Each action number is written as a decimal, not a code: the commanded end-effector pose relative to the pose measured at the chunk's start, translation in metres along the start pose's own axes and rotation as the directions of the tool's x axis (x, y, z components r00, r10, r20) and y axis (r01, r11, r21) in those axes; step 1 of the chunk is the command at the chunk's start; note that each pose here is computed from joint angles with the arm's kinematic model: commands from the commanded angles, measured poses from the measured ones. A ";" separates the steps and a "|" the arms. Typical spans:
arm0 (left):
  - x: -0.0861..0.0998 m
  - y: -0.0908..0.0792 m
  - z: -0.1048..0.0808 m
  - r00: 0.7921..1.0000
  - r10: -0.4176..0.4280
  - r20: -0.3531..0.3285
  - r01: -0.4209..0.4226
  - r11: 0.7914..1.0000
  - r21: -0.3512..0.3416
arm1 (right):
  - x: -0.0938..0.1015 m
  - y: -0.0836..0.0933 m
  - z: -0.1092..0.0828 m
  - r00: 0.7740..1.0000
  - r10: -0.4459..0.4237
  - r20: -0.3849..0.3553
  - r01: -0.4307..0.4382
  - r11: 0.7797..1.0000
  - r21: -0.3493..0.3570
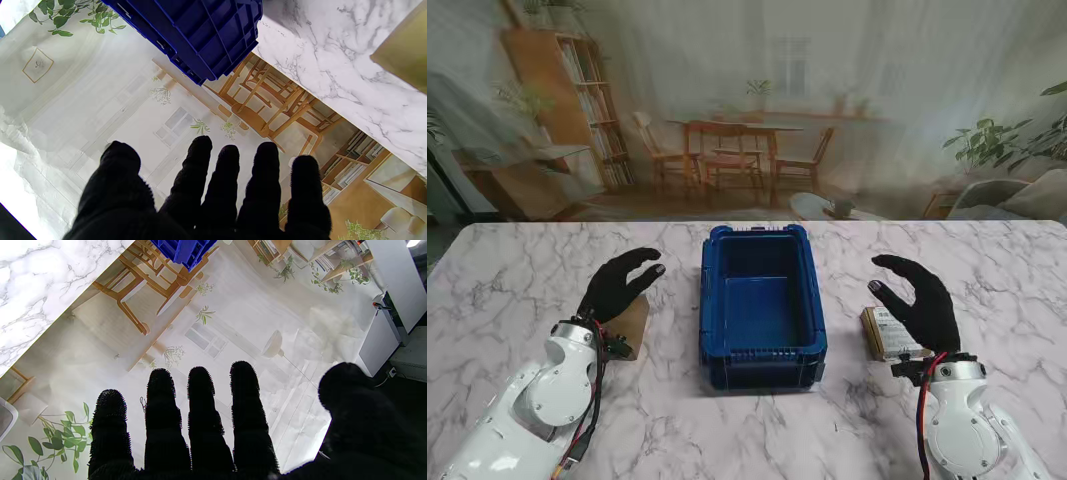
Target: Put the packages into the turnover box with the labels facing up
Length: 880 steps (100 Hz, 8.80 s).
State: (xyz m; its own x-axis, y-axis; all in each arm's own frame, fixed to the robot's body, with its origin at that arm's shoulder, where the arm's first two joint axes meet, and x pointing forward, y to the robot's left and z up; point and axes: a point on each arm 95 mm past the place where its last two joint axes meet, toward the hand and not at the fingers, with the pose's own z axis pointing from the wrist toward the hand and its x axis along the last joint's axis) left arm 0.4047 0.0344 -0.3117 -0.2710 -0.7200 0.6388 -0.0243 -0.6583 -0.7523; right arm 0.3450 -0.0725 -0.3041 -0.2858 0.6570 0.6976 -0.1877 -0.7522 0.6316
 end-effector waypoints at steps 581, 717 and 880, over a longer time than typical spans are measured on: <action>0.013 0.000 -0.019 0.997 0.058 -0.055 -0.059 0.998 -0.011 | 0.094 -0.017 0.160 0.760 -0.646 0.061 0.593 0.730 0.341; 0.013 -0.002 -0.024 0.996 0.066 -0.053 -0.066 0.998 -0.003 | 0.154 -0.131 0.191 0.830 -0.536 0.156 0.423 0.786 0.452; 0.011 -0.002 -0.024 0.997 0.056 -0.061 -0.056 0.998 -0.001 | 0.130 -0.171 0.198 0.805 -0.549 0.227 0.376 0.767 0.519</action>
State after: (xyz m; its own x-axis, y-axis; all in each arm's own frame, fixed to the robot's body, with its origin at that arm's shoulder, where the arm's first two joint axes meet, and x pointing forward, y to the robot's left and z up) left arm 0.3789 0.0343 -0.3055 -0.3275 -0.7453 0.5807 0.0032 -0.6155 -0.7882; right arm 0.5275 0.1514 -0.2552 0.0891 0.9556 0.2809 0.2415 -0.2944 0.9247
